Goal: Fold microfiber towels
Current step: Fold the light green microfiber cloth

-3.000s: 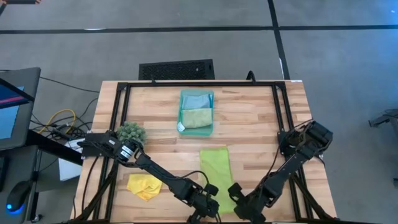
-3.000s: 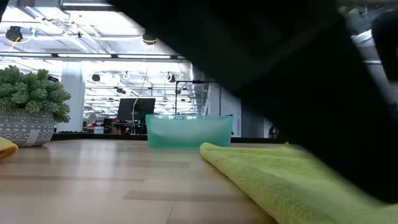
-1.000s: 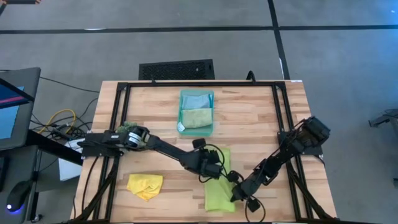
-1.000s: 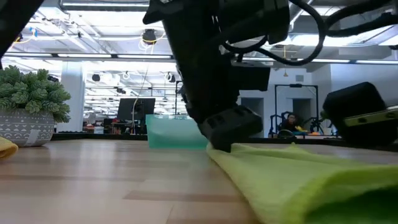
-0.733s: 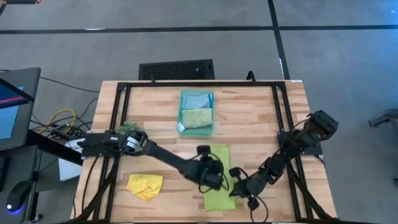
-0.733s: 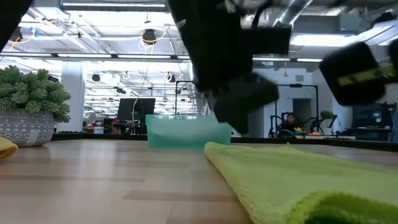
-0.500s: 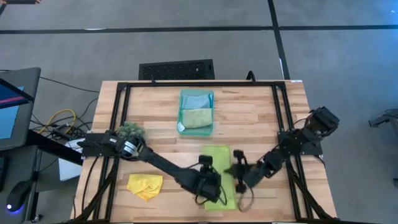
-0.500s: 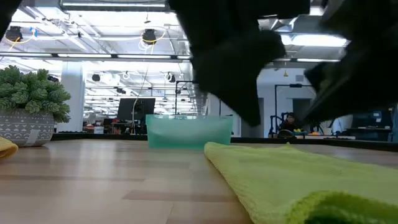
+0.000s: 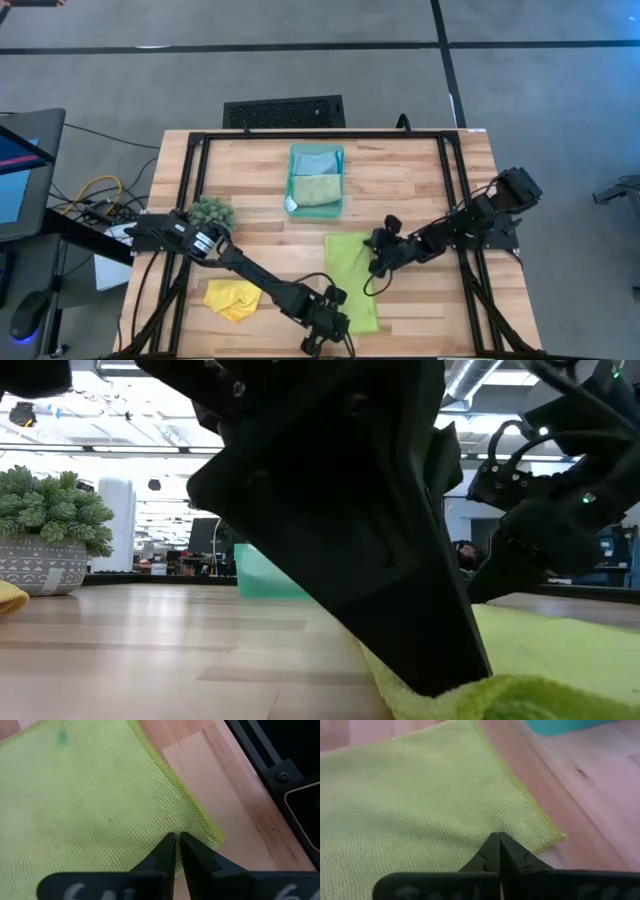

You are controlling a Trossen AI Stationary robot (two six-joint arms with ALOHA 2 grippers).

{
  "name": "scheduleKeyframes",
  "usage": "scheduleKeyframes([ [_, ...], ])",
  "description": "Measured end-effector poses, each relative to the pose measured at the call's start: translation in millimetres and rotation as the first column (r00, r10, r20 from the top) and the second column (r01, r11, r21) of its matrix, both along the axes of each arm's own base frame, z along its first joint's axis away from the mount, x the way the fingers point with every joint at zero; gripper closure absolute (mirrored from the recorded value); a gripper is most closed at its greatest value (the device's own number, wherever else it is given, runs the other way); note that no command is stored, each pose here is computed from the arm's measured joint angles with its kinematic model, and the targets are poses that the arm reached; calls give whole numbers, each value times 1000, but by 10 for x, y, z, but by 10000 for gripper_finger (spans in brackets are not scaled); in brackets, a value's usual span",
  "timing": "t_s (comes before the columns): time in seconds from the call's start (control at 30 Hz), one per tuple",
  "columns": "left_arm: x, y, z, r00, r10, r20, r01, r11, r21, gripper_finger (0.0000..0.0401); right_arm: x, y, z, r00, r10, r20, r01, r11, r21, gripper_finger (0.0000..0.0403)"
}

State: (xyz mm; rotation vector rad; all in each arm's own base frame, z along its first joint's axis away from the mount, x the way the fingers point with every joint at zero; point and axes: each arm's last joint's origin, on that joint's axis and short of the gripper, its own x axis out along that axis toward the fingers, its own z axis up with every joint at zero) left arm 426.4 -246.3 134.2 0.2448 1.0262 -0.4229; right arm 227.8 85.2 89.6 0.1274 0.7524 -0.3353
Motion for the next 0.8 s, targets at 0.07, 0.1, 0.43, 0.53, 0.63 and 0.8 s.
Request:
scheduleKeyframes([
  [0.07,12,1,21,1000,2,5,-2,1000,-1,379,-6,-12,-4,1000,-11,0,11,1000,-17,390],
  [0.1,21,-4,41,1000,-8,7,8,1000,5,379,-10,-14,-5,1000,-17,1,17,999,-31,390],
  [0.43,-14,-262,362,994,-56,97,47,995,93,379,-254,400,489,956,235,176,-227,972,-61,389],
  [0.53,-76,-316,356,993,-69,94,55,988,146,379,-365,645,578,876,426,227,-426,903,-50,387],
  [0.63,-86,-278,341,996,-49,70,37,985,170,379,-427,899,572,762,574,299,-591,806,-43,377],
  [0.8,-4,-217,361,994,-54,98,40,989,142,379,-391,1219,408,596,658,461,-716,695,-66,354],
])
